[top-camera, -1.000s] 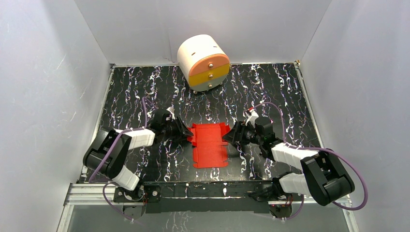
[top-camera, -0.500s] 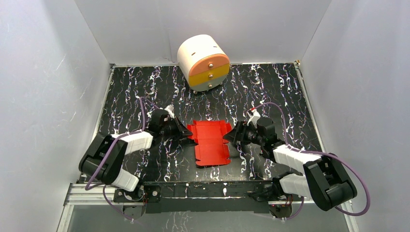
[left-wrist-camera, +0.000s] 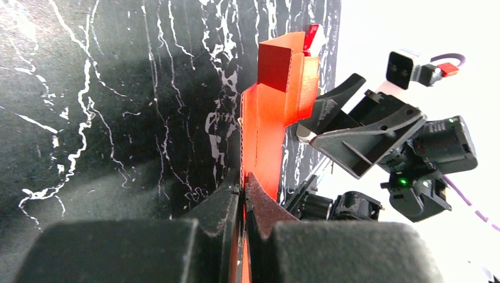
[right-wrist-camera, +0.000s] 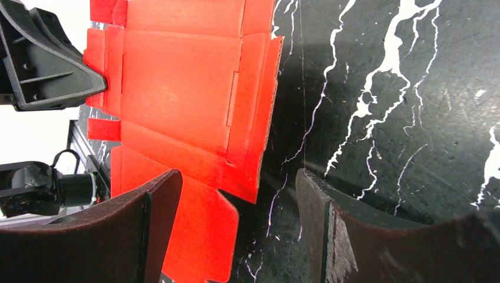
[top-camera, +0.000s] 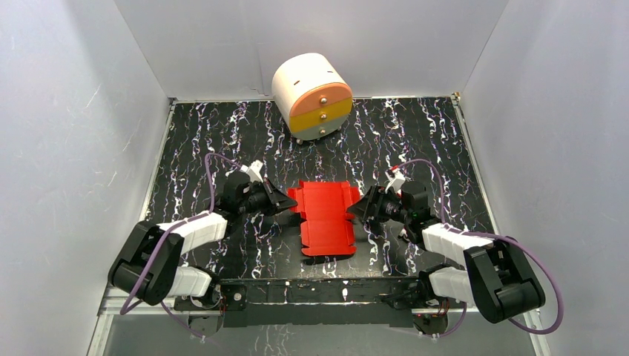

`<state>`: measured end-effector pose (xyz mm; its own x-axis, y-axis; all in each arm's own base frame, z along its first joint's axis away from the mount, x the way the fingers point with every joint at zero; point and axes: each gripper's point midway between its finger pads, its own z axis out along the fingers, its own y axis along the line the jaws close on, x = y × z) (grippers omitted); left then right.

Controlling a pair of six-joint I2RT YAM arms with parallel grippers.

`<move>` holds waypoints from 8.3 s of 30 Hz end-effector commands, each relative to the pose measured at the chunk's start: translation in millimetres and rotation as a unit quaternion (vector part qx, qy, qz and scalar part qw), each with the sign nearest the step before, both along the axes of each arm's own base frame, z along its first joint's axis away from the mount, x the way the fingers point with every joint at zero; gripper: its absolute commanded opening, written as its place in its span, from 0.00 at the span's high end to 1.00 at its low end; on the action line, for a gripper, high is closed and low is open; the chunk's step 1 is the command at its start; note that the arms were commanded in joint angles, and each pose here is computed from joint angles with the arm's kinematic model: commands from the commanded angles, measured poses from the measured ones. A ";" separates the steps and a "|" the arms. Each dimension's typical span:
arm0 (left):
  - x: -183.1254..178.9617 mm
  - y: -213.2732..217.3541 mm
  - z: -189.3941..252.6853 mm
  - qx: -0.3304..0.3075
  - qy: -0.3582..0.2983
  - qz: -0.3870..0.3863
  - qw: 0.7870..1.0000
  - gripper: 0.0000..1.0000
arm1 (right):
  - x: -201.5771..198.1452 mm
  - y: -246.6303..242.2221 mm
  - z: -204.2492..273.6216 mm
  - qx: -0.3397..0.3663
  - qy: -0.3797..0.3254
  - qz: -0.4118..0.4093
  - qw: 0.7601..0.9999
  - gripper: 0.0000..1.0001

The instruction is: Fold the paper box

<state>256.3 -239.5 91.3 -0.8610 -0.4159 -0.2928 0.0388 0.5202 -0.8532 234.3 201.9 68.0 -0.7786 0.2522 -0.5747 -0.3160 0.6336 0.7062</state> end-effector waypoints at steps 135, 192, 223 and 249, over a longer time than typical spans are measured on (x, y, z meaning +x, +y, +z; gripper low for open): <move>47.9 24.5 -25.1 0.238 0.066 -0.055 0.968 0.59 | 64.5 56.5 63.3 -0.187 -0.143 0.128 0.963 0.21; 51.0 14.9 39.1 0.241 -0.126 -0.182 0.945 0.94 | 68.7 105.2 45.1 -0.016 -0.128 0.422 0.897 0.91; -5.0 -29.2 18.0 0.086 -0.025 -0.062 0.994 0.58 | 74.3 105.8 22.7 -0.270 -0.238 0.334 0.871 1.00; -30.8 -11.9 -32.3 0.076 0.018 -0.021 0.997 0.71 | 82.8 113.6 29.2 -0.416 -0.331 0.298 0.793 1.00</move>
